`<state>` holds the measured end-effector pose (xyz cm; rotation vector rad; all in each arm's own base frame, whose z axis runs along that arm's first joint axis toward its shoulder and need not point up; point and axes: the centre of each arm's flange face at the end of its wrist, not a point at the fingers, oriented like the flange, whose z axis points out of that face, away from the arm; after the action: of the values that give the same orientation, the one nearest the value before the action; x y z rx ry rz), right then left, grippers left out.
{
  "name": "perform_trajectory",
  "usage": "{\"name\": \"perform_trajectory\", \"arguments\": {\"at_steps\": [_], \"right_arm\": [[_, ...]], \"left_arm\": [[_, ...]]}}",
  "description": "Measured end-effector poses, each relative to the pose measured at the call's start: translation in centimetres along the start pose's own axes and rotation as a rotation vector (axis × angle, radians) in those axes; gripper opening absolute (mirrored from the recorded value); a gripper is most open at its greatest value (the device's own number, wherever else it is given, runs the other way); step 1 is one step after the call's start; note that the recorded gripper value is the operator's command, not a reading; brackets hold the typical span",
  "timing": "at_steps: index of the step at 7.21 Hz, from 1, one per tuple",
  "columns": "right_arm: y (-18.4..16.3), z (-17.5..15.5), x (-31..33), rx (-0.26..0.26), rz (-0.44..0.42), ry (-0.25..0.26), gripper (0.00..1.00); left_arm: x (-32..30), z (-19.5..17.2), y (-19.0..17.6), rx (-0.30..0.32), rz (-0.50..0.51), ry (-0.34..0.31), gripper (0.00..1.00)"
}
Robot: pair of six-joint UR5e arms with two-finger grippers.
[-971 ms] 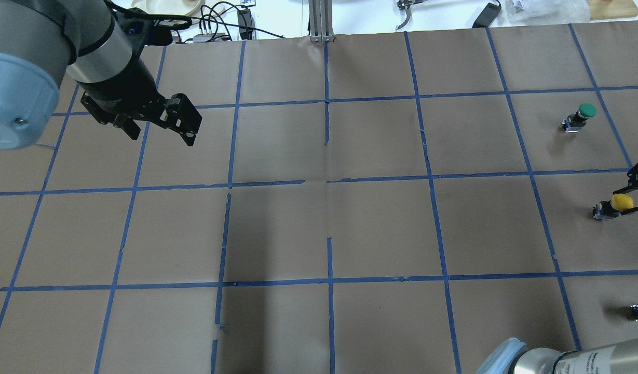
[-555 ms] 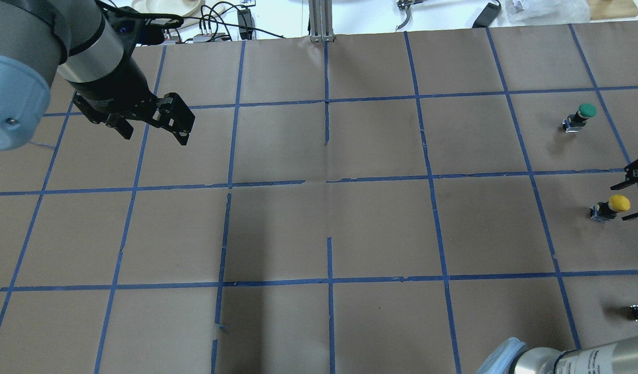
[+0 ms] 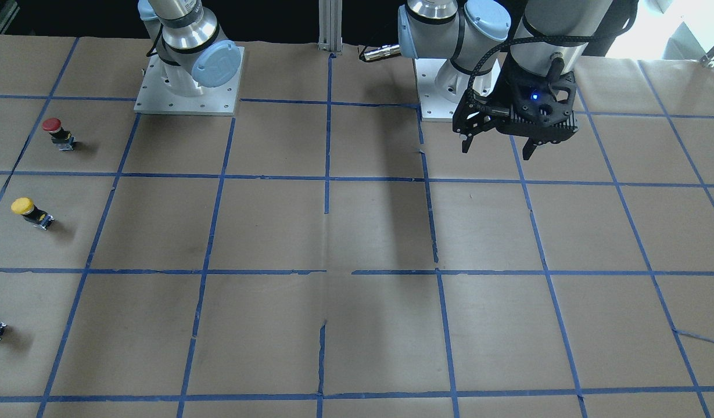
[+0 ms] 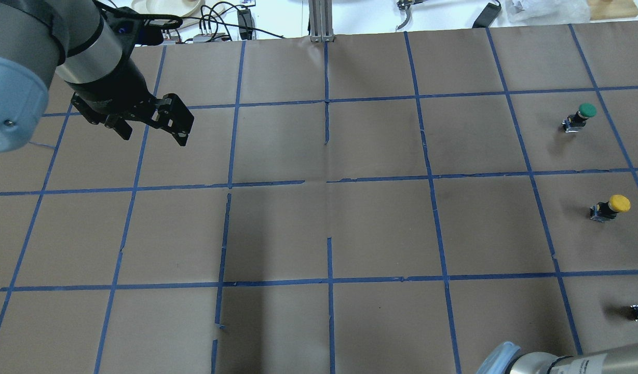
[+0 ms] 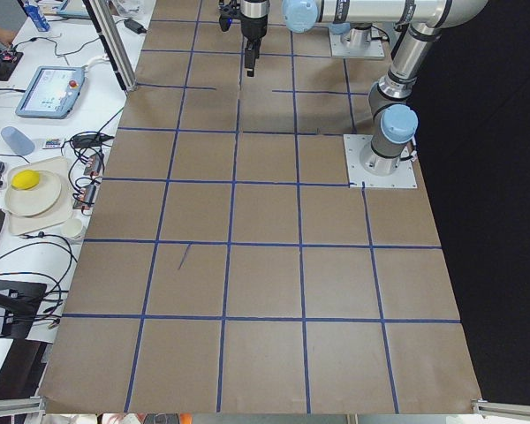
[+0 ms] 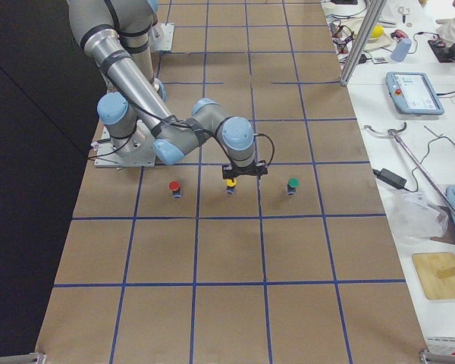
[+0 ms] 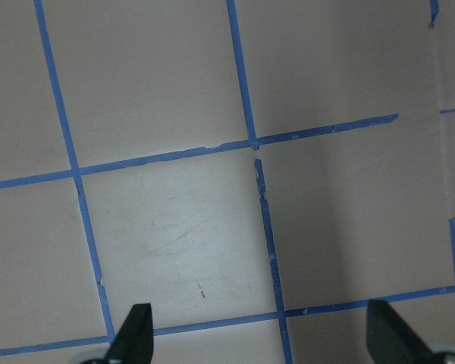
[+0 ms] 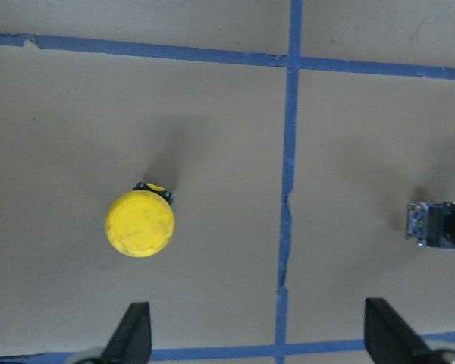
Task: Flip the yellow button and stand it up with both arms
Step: 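Open the right gripper and lift it off the standing yellow button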
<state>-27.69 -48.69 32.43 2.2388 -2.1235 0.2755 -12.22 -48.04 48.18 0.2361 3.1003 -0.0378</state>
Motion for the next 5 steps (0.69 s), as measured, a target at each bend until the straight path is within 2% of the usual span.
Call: {"name": "perform_trajectory", "arguments": {"at_steps": [1,3,5], "right_arm": [[-1.5,-2.8,2.5,-0.007,0.014,-0.007,1.00],[-6.9,-7.8,7.1,-0.020,0.096,-0.072,1.00],[-13.5,-11.3,8.9,-0.015,0.315,-0.135,1.00]], "left_arm": [[0.0,0.0,0.1,0.000,0.000,0.000,1.00],[0.0,0.1,0.2,-0.004,-0.005,0.001,1.00],[0.2,0.7,0.5,-0.014,-0.010,0.003,1.00]]}}
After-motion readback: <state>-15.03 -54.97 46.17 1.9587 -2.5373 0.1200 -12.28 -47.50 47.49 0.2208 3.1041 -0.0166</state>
